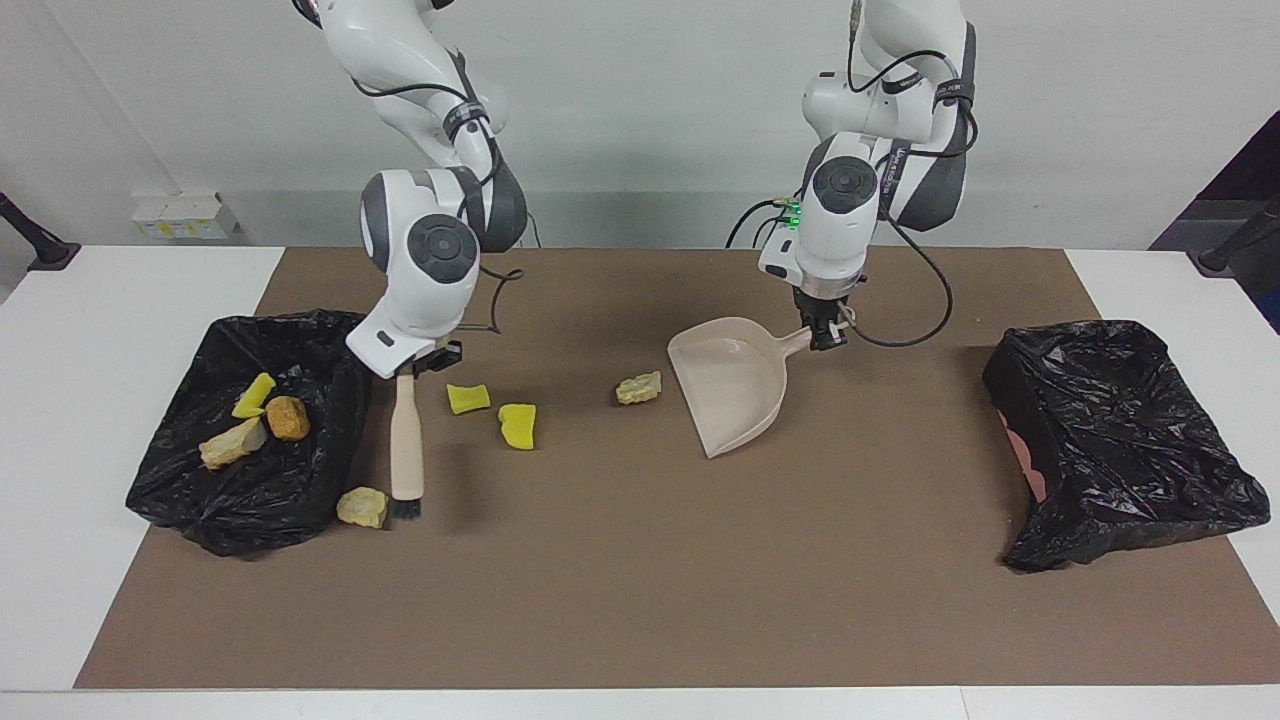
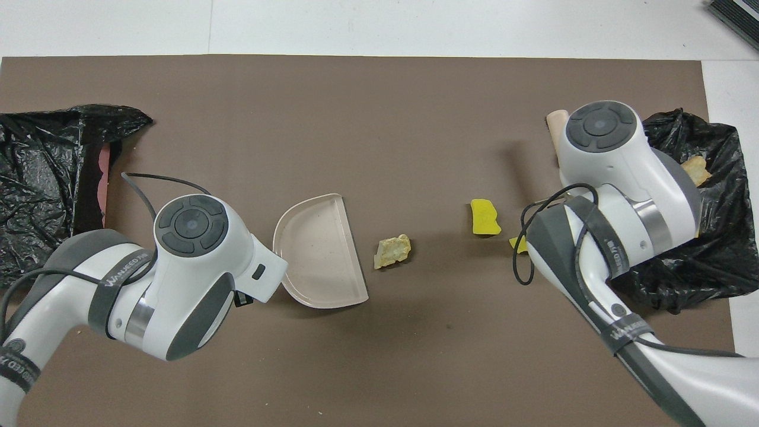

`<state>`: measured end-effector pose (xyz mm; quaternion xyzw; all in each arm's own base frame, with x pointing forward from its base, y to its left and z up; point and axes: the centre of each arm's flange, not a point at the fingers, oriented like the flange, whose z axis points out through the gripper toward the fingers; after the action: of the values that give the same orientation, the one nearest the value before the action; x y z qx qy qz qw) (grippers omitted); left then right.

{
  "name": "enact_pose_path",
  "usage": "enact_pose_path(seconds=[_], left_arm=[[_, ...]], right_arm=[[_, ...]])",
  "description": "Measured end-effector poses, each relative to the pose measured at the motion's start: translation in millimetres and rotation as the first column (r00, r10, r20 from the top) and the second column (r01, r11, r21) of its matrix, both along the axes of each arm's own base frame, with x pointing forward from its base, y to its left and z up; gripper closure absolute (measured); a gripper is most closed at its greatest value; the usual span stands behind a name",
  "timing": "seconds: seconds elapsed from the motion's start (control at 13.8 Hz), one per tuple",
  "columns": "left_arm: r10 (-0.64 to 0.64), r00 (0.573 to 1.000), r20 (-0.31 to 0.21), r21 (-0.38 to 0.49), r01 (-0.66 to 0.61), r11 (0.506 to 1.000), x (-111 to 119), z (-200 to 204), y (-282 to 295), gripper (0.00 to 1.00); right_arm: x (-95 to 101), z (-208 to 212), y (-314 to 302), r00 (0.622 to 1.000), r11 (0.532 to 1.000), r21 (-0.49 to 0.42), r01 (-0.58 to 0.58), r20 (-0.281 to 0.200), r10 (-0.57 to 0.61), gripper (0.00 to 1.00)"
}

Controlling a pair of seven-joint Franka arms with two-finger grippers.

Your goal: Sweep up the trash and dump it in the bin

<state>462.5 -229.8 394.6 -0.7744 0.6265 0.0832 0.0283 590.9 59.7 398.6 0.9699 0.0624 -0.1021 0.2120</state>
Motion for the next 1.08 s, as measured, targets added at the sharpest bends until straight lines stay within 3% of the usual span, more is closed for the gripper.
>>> enact_pose_path(seconds=[0.36, 0.65, 0.87, 1.08], left_arm=[[0.093, 0.995, 0.021, 0.019, -0.094, 0.995, -21.1, -6.7, -31.6, 0.68], [0.099, 0.995, 0.02, 0.021, -0.099, 0.995, -22.4, -9.7, -31.1, 0.68], [0.097, 0.995, 0.021, 0.02, -0.097, 0.995, -23.2, -10.4, -32.0, 0.68], [0.094, 0.995, 0.015, 0.024, -0.095, 0.995, -27.2, -15.8, -32.2, 0.68]], right_arm=[[20.4, -49.7, -42.1, 0.993, 0.994, 0.013, 0.105, 0.051, -0.106, 0.74], [20.8, -74.8, -25.5, 0.994, 0.994, 0.025, 0.106, 0.031, -0.107, 0.74], [7.1, -75.2, 22.2, 0.999, 0.999, 0.034, 0.041, -0.028, -0.04, 0.74], [-18.6, -70.9, 93.3, 0.994, 0.996, 0.091, -0.002, -0.108, 0.012, 0.74]])
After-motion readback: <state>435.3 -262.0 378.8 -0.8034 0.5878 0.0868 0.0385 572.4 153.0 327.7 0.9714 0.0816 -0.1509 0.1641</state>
